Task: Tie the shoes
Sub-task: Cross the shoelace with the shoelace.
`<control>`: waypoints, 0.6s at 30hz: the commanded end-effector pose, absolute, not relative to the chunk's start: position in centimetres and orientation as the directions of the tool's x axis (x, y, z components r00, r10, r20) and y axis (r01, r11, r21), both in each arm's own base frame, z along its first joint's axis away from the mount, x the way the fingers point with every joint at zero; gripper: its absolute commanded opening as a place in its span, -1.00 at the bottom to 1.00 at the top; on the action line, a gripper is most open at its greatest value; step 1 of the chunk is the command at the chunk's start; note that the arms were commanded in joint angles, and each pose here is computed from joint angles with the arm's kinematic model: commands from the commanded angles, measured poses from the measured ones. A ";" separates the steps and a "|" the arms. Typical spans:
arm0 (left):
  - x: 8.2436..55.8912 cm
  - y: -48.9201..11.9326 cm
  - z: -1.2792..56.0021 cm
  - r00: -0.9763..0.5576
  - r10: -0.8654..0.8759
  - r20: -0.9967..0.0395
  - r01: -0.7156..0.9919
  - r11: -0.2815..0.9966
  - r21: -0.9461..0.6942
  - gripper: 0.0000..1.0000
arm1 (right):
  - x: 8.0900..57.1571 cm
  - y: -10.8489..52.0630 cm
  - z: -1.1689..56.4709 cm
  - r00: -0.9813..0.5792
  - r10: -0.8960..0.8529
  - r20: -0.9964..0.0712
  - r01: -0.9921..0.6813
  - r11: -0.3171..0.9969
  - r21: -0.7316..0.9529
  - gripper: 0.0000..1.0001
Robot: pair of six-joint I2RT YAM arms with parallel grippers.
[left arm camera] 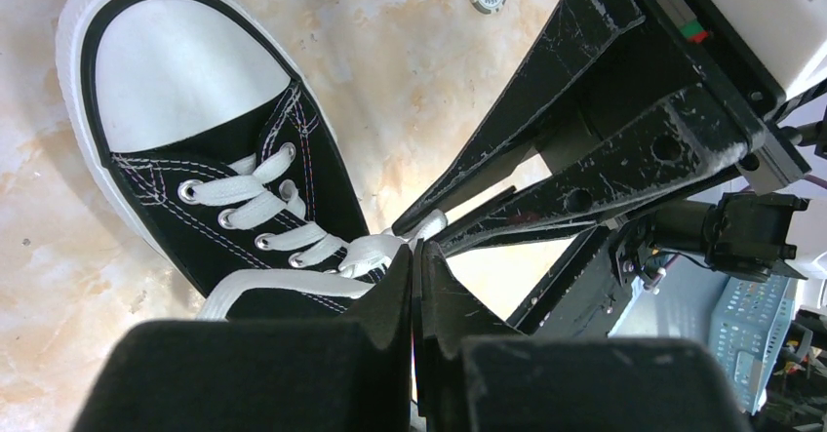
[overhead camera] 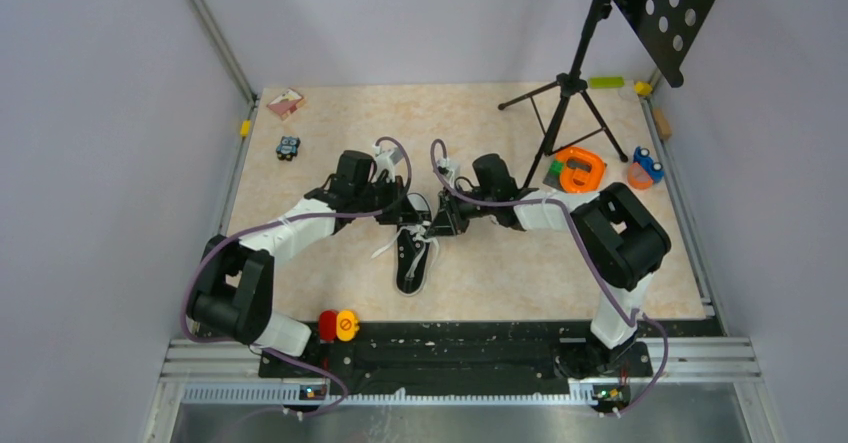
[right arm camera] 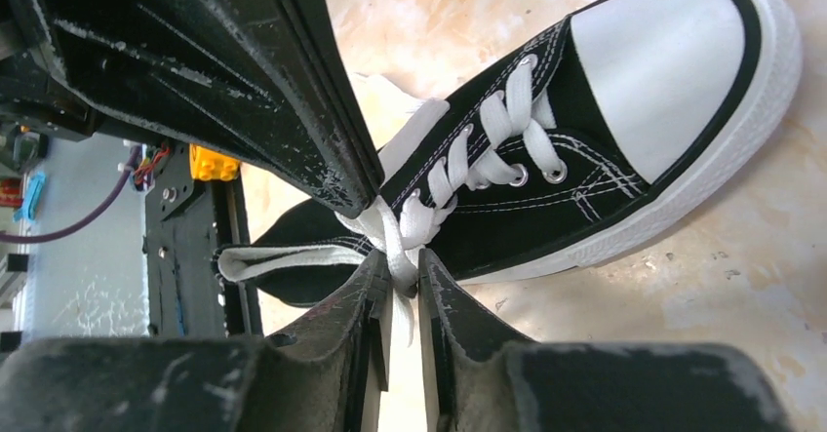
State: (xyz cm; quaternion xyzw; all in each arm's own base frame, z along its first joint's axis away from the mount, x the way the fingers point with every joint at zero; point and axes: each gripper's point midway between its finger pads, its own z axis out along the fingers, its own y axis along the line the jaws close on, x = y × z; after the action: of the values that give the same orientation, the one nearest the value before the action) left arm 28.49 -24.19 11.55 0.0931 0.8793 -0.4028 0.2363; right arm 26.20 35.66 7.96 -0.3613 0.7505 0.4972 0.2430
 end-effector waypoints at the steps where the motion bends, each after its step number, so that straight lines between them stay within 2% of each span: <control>1: 29.2 -24.5 13.0 -0.845 -0.027 -0.534 0.396 0.639 -0.660 -1.00 | 27.6 36.7 9.4 -0.578 -0.244 -0.778 -0.814 0.246 0.527 -0.71; 6: 29.1 -24.5 13.0 -0.845 -0.028 -0.534 0.396 0.638 -0.660 -1.00 | 27.6 36.7 9.3 -0.595 -0.231 -0.770 -0.800 0.258 0.541 -0.73; 9: 29.1 -24.5 13.0 -0.844 -0.028 -0.535 0.397 0.638 -0.659 -1.00 | 27.5 36.5 9.3 -0.602 -0.223 -0.767 -0.794 0.268 0.545 -0.39; 11: 29.0 -24.5 13.1 -0.844 -0.027 -0.535 0.398 0.638 -0.660 -1.00 | 27.5 36.4 9.5 -0.599 -0.212 -0.772 -0.794 0.275 0.541 -0.35; 13: 29.1 -24.5 13.0 -0.845 -0.028 -0.534 0.397 0.638 -0.660 -1.00 | 27.6 36.3 9.7 -0.600 -0.201 -0.775 -0.793 0.282 0.541 -0.40; 16: 29.1 -24.5 13.0 -0.845 -0.029 -0.534 0.396 0.637 -0.662 -1.00 | 27.7 36.4 9.6 -0.607 -0.196 -0.770 -0.787 0.283 0.549 -0.60; 18: 29.0 -24.5 13.0 -0.844 -0.029 -0.535 0.397 0.636 -0.662 -1.00 | 27.7 36.5 9.6 -0.611 -0.194 -0.768 -0.784 0.281 0.553 -0.64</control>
State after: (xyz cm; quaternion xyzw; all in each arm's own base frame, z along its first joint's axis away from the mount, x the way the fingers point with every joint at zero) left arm 28.49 -24.19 11.54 0.0931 0.8793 -0.4028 0.2363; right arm 27.16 35.66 7.59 -0.3205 0.7669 0.4903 0.2622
